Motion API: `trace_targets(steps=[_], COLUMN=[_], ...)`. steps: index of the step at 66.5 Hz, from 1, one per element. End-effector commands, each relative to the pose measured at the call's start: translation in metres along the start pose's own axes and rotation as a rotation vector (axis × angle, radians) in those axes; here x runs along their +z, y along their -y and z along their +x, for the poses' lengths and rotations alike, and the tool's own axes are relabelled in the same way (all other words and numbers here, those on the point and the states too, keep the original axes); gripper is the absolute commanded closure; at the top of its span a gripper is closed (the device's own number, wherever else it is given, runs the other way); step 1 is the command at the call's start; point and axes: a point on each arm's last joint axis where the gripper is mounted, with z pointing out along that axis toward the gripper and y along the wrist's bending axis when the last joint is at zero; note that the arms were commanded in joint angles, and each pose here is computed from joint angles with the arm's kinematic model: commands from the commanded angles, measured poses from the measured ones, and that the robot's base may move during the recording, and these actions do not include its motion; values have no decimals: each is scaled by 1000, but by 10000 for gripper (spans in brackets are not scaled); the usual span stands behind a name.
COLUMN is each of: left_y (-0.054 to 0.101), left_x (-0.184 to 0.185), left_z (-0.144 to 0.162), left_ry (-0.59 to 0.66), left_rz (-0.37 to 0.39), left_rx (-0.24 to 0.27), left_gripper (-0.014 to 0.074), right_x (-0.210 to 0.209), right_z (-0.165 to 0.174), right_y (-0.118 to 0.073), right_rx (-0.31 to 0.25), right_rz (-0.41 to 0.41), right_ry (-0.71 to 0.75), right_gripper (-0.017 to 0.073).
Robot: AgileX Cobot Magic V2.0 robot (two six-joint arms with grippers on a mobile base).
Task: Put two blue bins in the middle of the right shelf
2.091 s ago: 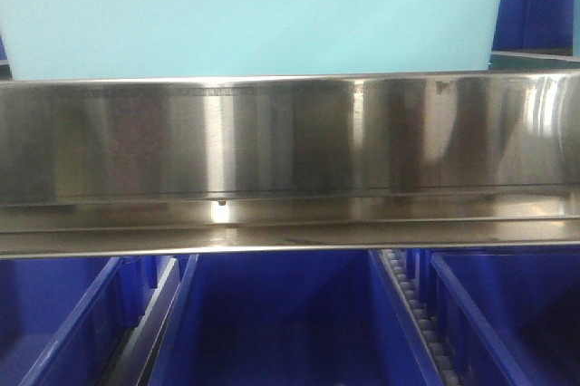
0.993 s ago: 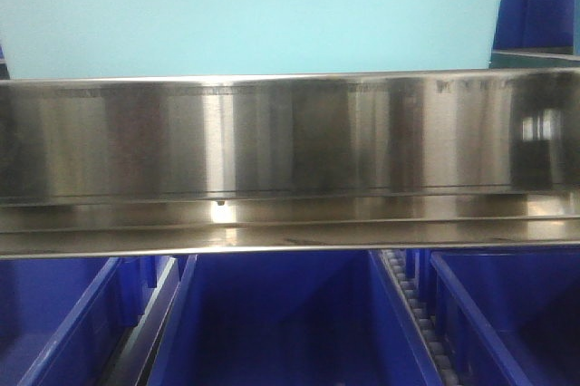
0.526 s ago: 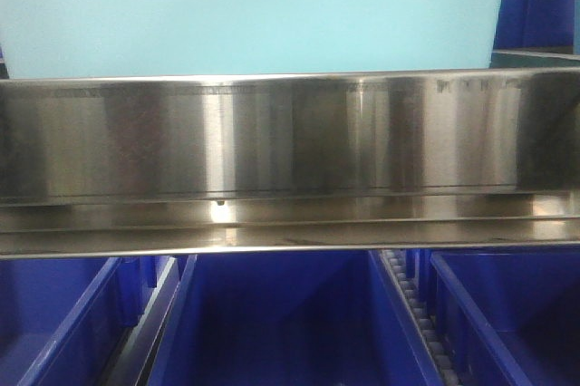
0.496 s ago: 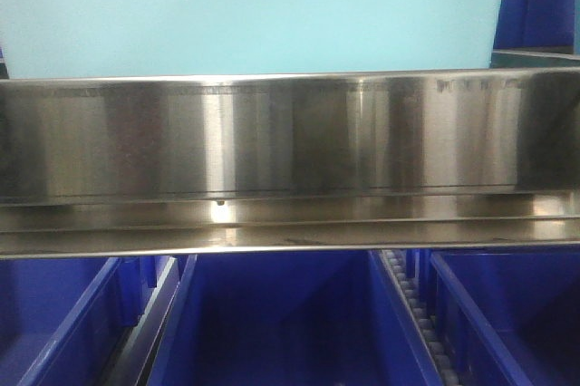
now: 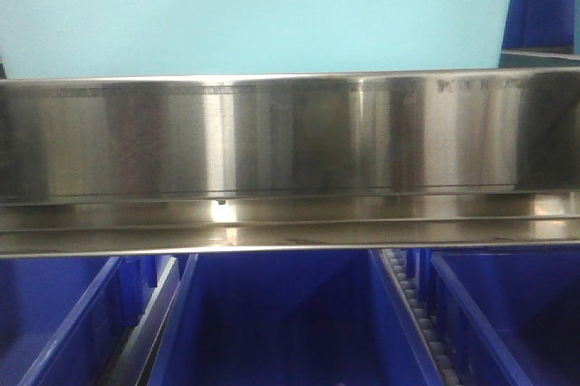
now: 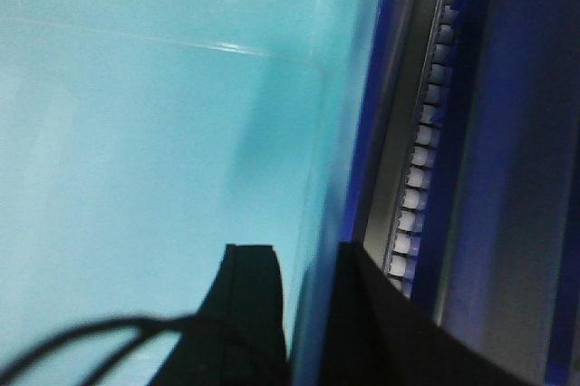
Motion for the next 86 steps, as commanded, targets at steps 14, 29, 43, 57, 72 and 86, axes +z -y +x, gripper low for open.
trace_targets(steps=[14,29,43,57,72,86], left_y=[5,13,22,28,29,29], left_x=[-33,-103,-163,-188,-188,-188], left_z=[4,1,0,1,2,1], left_ry=[74,287,469,544,544,544], left_rz=[21,57,108,152,157,156], left_rx=[-11,1,13,23,22,22], left_gripper=[704,704,704,704,704,704], right_x=[-39,-90,-151,-190,-194,-195], right_z=[4,9,8,9,9,9], right_y=[-2,-7,-14,-18,-19,-19], right_rx=[-14,-27,-45,-58,-59,-59], right_rz=[8,-2,-17,-27,-27,-28], right_ry=[82,211,390,497,504,514], right_gripper=[711,711,711,711,711,711])
